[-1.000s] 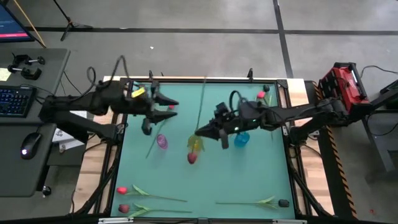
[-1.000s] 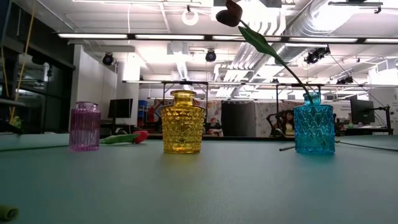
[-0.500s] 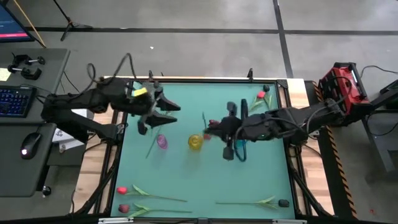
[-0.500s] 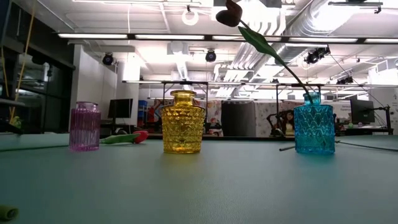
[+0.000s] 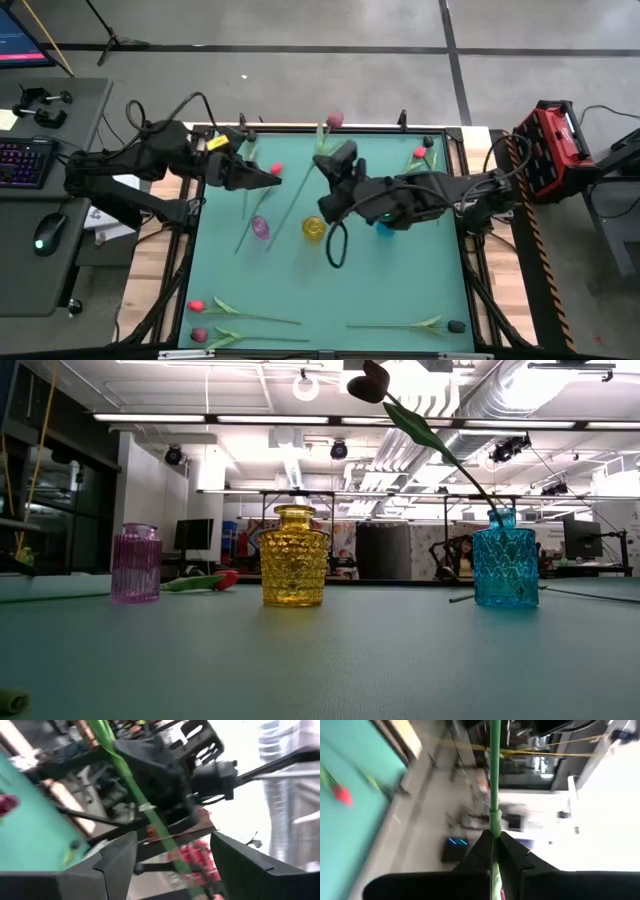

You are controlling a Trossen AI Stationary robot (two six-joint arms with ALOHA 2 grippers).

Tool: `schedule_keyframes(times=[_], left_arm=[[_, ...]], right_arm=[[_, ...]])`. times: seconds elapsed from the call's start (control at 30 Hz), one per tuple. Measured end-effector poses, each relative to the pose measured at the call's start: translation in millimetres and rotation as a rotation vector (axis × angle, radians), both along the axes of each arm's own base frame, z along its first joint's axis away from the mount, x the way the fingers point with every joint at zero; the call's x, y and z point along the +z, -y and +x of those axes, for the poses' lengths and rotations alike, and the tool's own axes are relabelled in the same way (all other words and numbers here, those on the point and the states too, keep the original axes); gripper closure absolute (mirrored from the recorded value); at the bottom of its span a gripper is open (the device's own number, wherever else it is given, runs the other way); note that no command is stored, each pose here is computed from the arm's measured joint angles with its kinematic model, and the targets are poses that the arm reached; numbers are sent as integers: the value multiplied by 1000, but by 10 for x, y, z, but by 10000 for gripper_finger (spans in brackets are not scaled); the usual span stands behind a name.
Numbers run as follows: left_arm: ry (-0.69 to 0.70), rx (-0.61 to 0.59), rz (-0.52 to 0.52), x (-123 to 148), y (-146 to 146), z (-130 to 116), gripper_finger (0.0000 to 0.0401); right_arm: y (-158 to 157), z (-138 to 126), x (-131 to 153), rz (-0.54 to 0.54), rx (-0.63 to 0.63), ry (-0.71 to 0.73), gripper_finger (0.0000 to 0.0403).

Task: Sort flowers into vase by color
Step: Put the right dark red flower into the blue vase

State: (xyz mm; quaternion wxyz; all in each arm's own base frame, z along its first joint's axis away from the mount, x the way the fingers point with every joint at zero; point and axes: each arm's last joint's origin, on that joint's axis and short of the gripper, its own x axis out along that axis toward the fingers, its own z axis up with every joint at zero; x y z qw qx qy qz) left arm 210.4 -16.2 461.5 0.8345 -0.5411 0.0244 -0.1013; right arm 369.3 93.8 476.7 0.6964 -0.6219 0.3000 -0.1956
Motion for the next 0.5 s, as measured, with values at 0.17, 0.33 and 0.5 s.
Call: schedule_keyframes(times=[0.17,0.33,0.5], left_arm=[[47,27,-106,65,-11,-11,160],[-63,2,-153,-47,0,55,160],[-78,-4,-158,-96,8,169,160]], right_arm=[[-19,165,-41,-151,-12,-77,403],[-34,182,56,-165,0,-10,403],[-47,189,63,-169,39,-9,403]])
